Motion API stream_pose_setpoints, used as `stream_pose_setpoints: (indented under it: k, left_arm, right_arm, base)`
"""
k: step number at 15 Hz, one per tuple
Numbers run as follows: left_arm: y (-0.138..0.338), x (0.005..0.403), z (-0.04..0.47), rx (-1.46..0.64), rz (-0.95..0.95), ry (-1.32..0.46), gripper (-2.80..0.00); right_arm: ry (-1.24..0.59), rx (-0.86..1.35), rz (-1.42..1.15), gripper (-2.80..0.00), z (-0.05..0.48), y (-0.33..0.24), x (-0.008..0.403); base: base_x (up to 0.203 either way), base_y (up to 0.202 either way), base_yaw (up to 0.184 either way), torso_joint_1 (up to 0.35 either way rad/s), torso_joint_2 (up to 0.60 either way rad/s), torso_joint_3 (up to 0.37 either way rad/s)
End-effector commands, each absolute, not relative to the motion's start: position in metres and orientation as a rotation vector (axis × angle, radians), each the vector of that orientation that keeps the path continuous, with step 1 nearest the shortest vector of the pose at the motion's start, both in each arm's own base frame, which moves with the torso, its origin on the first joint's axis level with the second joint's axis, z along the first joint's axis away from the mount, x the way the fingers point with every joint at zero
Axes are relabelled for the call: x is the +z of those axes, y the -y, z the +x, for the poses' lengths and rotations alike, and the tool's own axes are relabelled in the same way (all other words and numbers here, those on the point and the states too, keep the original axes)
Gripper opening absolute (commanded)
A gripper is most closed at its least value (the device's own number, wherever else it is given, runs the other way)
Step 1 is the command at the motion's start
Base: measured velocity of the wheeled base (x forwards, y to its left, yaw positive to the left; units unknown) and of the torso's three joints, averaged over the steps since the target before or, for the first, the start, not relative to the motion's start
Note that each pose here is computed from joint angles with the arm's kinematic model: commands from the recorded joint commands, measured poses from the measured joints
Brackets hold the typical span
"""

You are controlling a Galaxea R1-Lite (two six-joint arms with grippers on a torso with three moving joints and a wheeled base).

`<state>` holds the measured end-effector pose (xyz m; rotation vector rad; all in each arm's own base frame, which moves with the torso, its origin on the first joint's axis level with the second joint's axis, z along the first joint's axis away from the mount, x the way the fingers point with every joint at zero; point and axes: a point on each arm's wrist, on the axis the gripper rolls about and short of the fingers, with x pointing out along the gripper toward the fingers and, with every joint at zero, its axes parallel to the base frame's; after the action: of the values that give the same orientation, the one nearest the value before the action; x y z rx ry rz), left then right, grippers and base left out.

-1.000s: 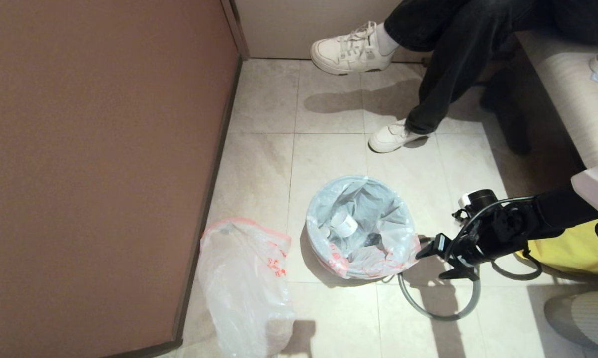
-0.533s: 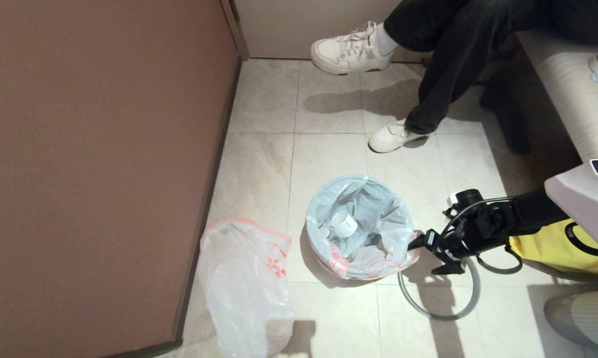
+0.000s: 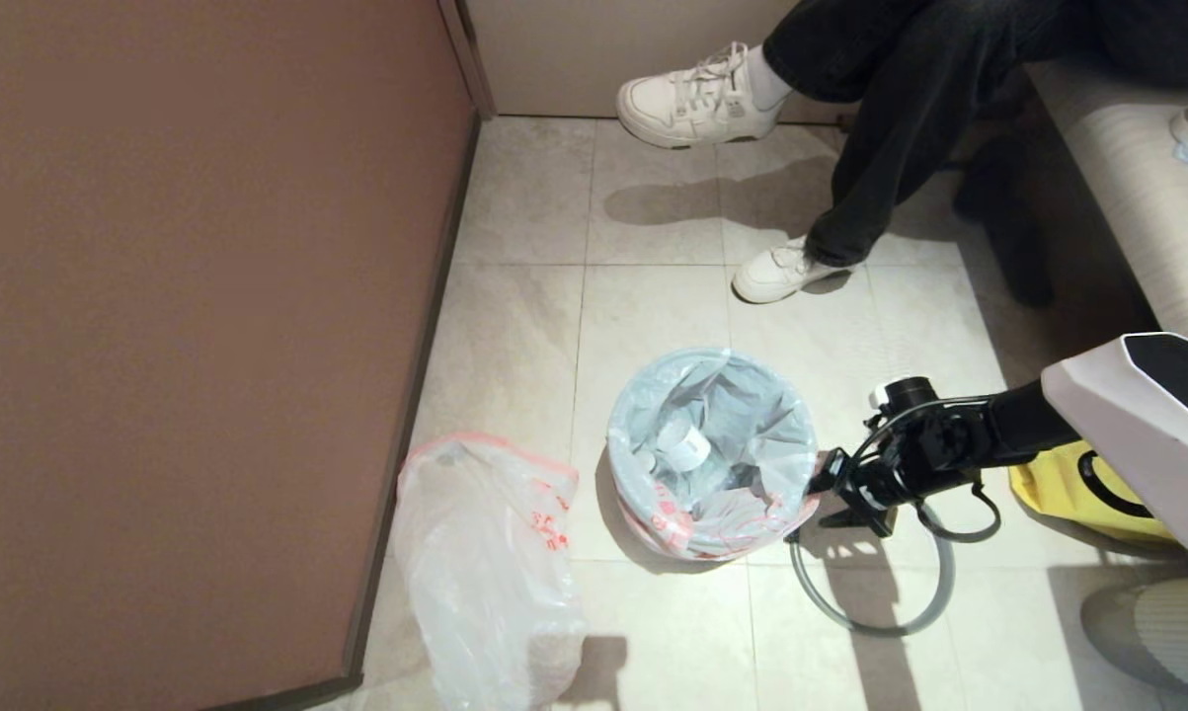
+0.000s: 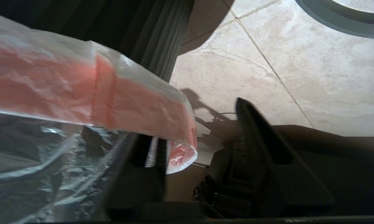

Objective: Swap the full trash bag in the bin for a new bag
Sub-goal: Place the trash bag on the floor

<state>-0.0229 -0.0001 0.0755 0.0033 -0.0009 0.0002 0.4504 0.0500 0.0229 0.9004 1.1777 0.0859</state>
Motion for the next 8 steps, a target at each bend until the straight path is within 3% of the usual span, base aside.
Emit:
stream_pose_setpoints:
  k: [1, 8]
  left_arm:
    - [0.000, 0.075, -0.023, 0.000, 0.003, 0.000, -2.80]
    - [0.000, 0.075, -0.023, 0.000, 0.003, 0.000, -2.80]
  right_arm:
    - [-1.174, 0.095, 0.901, -2.80, 0.454, -0.054, 0.023]
    - [-1.024, 0.146, 1.083, -2.80, 0.470, -0.057, 0.039]
  base:
    - [0.000, 0.000, 0.000, 0.000, 0.00, 0.000]
    - [0.000, 0.000, 0.000, 0.000, 0.00, 0.000]
